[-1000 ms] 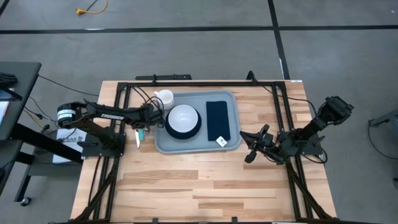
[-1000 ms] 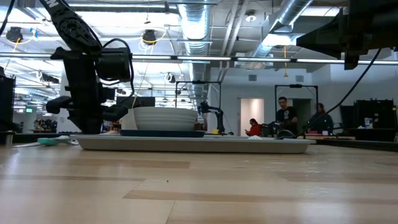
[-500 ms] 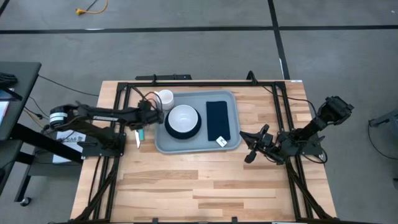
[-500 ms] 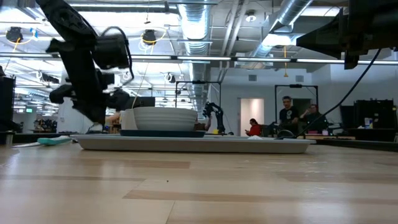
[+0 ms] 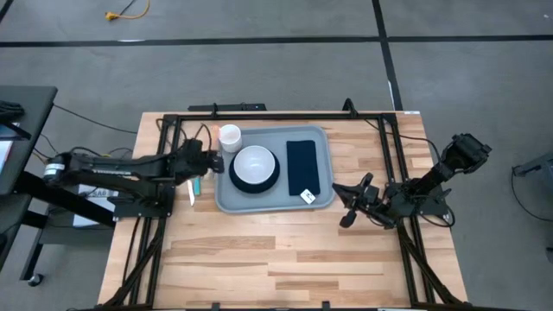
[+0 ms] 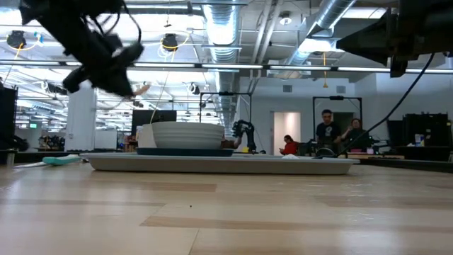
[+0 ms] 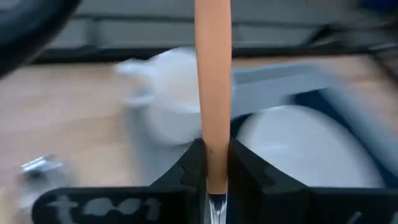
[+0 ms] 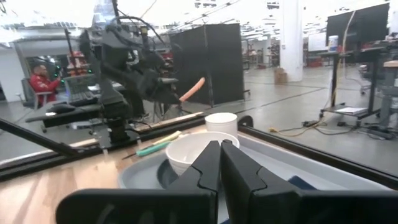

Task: Set up tray
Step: Put the orange fork on the black napkin

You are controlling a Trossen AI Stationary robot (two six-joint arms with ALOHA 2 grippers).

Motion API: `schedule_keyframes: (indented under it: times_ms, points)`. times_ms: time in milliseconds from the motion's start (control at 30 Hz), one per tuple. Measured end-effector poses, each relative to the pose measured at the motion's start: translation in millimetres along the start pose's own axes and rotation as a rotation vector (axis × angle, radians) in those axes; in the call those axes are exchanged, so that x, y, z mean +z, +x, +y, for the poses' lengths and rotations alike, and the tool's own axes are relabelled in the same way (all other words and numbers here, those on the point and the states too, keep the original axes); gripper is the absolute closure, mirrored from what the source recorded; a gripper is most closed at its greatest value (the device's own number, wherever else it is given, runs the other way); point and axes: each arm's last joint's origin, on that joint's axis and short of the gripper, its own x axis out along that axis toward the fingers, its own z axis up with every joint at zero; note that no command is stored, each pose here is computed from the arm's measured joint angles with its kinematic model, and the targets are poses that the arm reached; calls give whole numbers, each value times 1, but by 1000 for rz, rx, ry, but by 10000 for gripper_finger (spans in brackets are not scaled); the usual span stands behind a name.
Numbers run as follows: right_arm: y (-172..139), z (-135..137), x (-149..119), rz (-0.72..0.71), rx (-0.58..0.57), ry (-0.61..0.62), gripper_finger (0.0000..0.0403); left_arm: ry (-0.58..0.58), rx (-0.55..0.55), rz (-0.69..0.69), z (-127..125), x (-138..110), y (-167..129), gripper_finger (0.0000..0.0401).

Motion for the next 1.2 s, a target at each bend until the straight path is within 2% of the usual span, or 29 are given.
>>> schedule_keyframes:
  times_ms: [167,367,500,567,700,900,1033,1200]
  points:
    - [4,6,6,-15,23,22,397,42,-322,-103,-36,-1,-26,371]
    - [9,12,10,-36,128,22,397,331,-661,-171,-70,-15,-54,371]
    - [12,13,11,-49,188,21,397,584,-726,-206,-79,-34,-61,371]
    - [12,14,10,-51,211,21,397,749,-756,-230,-82,-44,-63,371]
    - [13,14,7,-27,211,36,397,1096,-808,-294,-87,-65,-64,371]
    - [17,11,6,-13,191,72,397,1548,-909,-473,-99,-86,-68,364]
    - [21,8,3,2,166,107,397,1704,-944,-590,-118,-90,-79,356]
    - [30,4,3,1,203,191,397,1892,-899,-732,-149,-91,-93,356]
